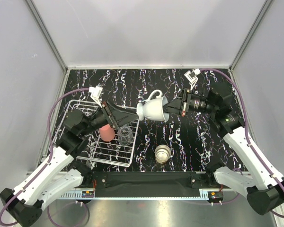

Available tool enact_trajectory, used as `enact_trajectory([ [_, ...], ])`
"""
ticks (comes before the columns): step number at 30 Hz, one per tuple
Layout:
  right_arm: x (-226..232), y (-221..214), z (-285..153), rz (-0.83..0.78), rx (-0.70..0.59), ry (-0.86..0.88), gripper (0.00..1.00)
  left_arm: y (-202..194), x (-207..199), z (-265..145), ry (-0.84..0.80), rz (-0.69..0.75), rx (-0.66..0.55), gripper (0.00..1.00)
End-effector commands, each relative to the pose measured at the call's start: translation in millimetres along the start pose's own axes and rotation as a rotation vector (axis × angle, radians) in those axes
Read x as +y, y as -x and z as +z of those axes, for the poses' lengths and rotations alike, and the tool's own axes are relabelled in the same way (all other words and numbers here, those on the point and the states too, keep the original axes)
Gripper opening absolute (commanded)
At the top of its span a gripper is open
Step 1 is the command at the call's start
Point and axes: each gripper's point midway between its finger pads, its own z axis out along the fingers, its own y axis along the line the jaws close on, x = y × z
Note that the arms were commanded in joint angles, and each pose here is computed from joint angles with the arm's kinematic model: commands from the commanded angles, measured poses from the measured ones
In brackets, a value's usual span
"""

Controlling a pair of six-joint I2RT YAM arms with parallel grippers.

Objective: Load the cups into the dish rack

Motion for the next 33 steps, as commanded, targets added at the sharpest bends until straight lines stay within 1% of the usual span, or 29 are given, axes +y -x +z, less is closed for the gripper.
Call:
enact_trajectory([
  [1,44,9,-9,-0.096,-0.019,0.161,0.00,5,-24,5,-0.127,-0.027,0.002,0.99],
  [10,43,7,-7,-0.101,-0.017,0.200,0.00,7,-43,12,-0.237,-0.099,-0.012,0.99],
  [19,38,8,-3,-0.095,-0.024,0.197,0.00,0,-46,18,-0.253,-0.135,0.028,0.99],
  [26,28,6,-1,-0.087,-0.025,0.165,0.00,2,-52,15,-0.272,-0.127,0.016,0.99],
  [30,24,5,0,-0.080,-0.020,0.162,0.00,3,-53,17,-0.278,-0.130,0.022,0.96],
  [33,24,5,1,-0.079,-0.018,0.162,0.00,2,-52,19,-0.280,-0.142,0.028,0.89],
])
